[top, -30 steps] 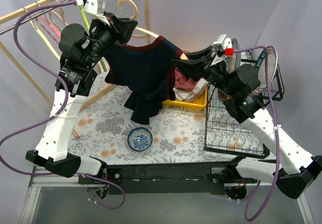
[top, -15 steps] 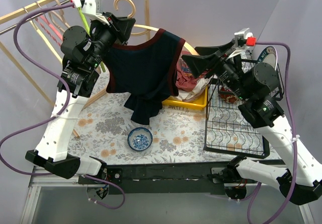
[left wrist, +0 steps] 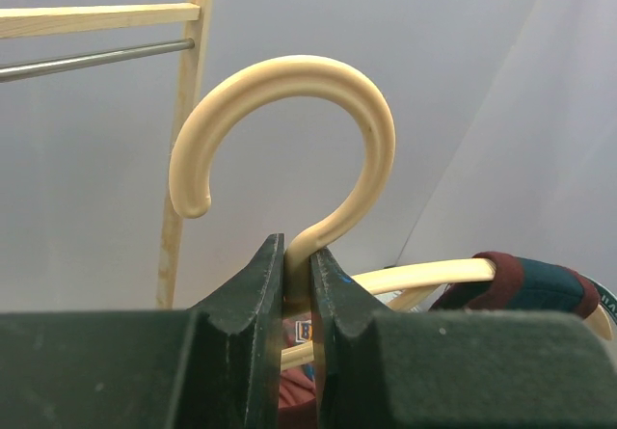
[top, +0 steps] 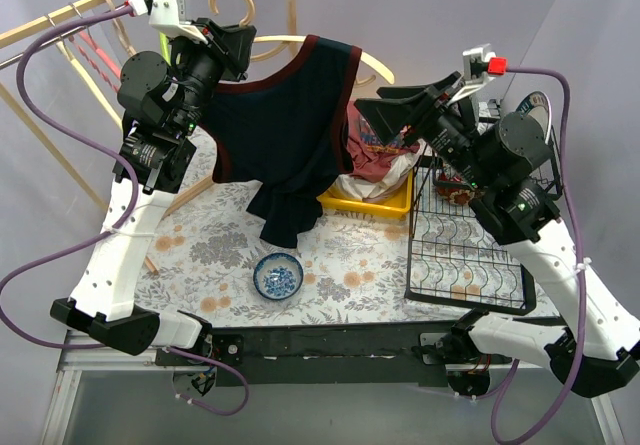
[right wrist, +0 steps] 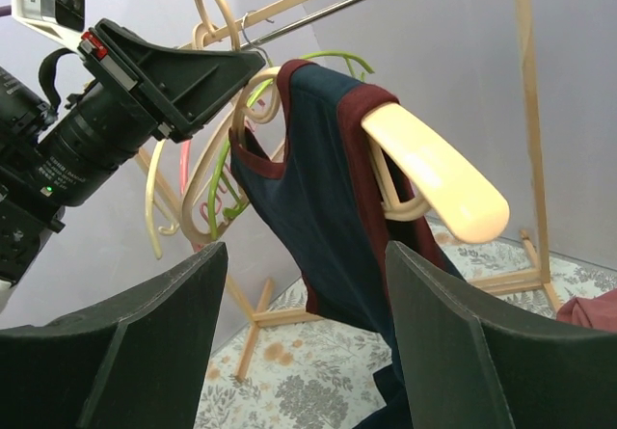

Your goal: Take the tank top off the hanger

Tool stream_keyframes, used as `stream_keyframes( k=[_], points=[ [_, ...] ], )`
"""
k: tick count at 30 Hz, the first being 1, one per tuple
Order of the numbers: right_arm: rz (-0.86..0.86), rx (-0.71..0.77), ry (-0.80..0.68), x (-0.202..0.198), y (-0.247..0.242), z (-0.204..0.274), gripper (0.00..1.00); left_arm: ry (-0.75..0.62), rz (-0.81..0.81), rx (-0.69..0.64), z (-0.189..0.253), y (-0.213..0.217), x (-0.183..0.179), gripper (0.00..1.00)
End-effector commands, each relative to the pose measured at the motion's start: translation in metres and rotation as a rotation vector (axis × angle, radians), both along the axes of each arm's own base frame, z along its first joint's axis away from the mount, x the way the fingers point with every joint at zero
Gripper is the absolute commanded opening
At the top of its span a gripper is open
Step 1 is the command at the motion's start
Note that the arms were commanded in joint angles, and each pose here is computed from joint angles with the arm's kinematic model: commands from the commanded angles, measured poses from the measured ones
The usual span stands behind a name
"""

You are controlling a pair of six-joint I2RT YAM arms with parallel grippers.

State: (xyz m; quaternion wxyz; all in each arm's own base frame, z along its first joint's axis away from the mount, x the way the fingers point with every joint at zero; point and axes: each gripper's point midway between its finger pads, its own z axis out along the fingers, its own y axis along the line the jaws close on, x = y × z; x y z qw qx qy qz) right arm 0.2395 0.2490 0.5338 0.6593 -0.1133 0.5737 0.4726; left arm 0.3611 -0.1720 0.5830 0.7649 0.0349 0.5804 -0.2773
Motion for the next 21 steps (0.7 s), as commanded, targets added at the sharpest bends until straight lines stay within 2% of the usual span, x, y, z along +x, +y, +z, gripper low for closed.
stream_keyframes(
  k=[1,6,12,15,16,19,21],
  points=[
    [0.007,0.025,-0.101,0.002,0.006,0.031,0.75,-0.093,0.0,-0.088,0.04,0.012,-0.023,0.0],
    [0.01,-0.017,-0.084,0.026,0.027,0.023,0.76,-0.089,-0.042,-0.12,0.044,0.008,-0.03,0.0],
    [-0.02,-0.009,-0.058,0.045,0.035,0.014,0.67,-0.08,-0.041,-0.146,0.044,0.01,-0.032,0.0],
    [-0.034,-0.01,-0.053,0.049,0.035,0.01,0.43,-0.084,-0.041,-0.155,0.045,0.011,-0.034,0.0],
    [-0.038,-0.011,-0.054,0.05,0.035,0.01,0.26,-0.08,-0.038,-0.154,0.044,0.011,-0.033,0.0],
    [-0.064,-0.009,-0.054,0.052,0.031,0.006,0.07,-0.078,-0.028,-0.16,0.043,0.013,-0.032,0.0],
    [-0.117,0.002,-0.065,0.055,0.022,0.009,0.01,-0.084,-0.03,-0.168,0.044,0.014,-0.034,0.0]
  ],
)
